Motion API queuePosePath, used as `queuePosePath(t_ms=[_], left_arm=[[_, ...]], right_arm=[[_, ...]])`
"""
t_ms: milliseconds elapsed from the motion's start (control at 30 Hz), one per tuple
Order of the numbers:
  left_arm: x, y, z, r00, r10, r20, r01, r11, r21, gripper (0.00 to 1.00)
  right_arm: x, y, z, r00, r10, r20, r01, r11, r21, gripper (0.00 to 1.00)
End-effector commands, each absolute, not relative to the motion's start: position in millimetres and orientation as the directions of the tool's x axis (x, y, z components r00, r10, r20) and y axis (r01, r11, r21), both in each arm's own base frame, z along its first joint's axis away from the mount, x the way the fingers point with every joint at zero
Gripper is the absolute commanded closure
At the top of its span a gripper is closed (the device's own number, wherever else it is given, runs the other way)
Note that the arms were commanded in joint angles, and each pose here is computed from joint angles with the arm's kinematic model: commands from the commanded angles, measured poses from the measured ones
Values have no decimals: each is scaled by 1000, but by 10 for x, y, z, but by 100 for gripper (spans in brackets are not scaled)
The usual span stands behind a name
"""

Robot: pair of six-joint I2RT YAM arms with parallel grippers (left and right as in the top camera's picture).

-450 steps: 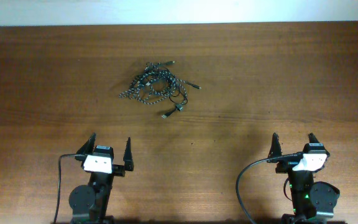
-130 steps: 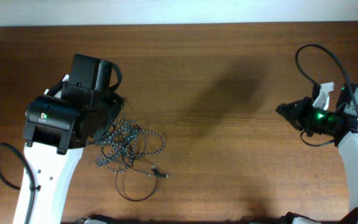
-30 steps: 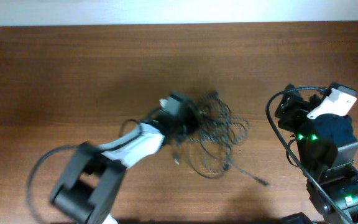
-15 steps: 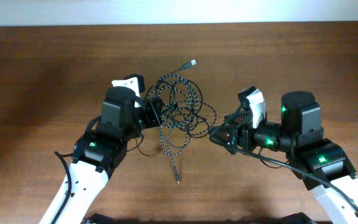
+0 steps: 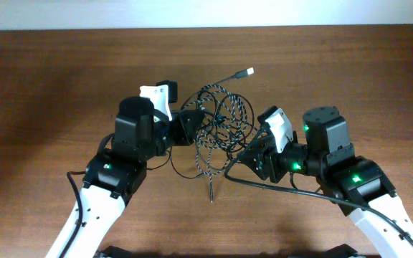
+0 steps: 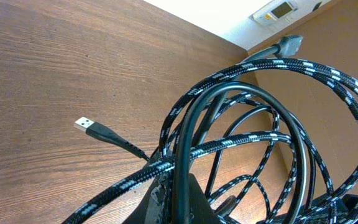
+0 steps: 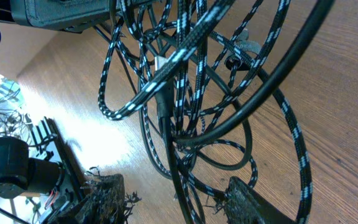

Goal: Untangle cables

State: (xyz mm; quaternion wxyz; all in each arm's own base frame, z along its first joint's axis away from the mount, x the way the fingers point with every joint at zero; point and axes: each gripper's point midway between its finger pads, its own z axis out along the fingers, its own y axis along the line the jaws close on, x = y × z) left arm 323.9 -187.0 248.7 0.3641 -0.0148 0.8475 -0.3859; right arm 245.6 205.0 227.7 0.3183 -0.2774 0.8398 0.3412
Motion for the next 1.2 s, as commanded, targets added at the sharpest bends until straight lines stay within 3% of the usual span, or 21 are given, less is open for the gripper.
queuePosePath(t_ms=[0, 67, 200, 233, 300, 333, 400, 467, 567, 667, 733, 767, 833, 900, 967, 1033, 1167], left_arm=[[3260, -1838, 2606, -704, -320, -634, 272, 704, -656, 100], [3326, -1757, 2593, -699, -410, -586, 174, 698, -695, 100], [3343, -1757, 2621, -704, -482, -521, 110, 651, -751, 100], [3316, -1810, 2655, -717, -472, -512, 131, 631, -765, 100], [3295, -1833, 2656, -727, -463, -507, 139, 624, -769, 100], [3310, -1809, 2643, -721, -470, -509, 128, 632, -765, 100], [3357, -1529, 2381, -675, -605, -422, -112, 650, -752, 100], [3348, -1415, 2277, -644, -664, -380, -214, 634, -743, 100], [3349, -1418, 2280, -645, -663, -380, -213, 633, -744, 99], [3394, -1585, 2492, -668, -613, -422, -76, 621, -780, 100], [3318, -1975, 3001, -644, -369, -670, 380, 605, -699, 100], [3165, -2150, 3182, -587, -248, -771, 577, 539, -613, 100], [2967, -2280, 3237, -508, -120, -853, 733, 460, -501, 100], [3027, -2218, 3090, -513, -94, -853, 703, 525, -480, 100], [3033, -2210, 3070, -520, -94, -849, 695, 532, -484, 100], [3032, -2210, 3068, -521, -94, -849, 694, 533, -485, 100], [3020, -2207, 3028, -537, -88, -839, 685, 535, -495, 100]], right_arm=[[2451, 2059, 2249, -642, -259, -722, -687, 612, 391, 43], [2452, 2058, 2250, -646, -255, -720, -683, 614, 395, 38], [2453, 2058, 2249, -646, -255, -720, -683, 614, 395, 41], [2453, 2058, 2249, -646, -255, -720, -683, 614, 395, 49], [2467, 2065, 2266, -639, -252, -727, -687, 612, 392, 86], [2478, 2067, 2281, -653, -232, -721, -672, 618, 409, 96], [2428, 2036, 2592, -587, -199, -785, -704, 603, 374, 96], [2414, 1846, 2860, -526, -140, -839, -699, 633, 333, 96], [2466, 1292, 3216, -417, -22, -909, -591, 766, 253, 96], [2518, 1145, 3185, -424, -8, -906, -532, 811, 241, 96], [2608, 987, 3137, -426, -6, -905, -448, 870, 205, 90], [2639, 902, 3092, -437, -6, -900, -402, 896, 189, 80], [2643, 900, 3072, -445, -7, -896, -398, 897, 191, 52], [2642, 901, 3070, -456, 18, -890, -386, 897, 216, 40], [2629, 953, 3062, -493, 85, -866, -367, 882, 296, 39], [2532, 1277, 3001, -533, 30, -846, -478, 814, 331, 34], [2577, 1464, 2805, -593, -19, -805, -502, 790, 351, 34]])
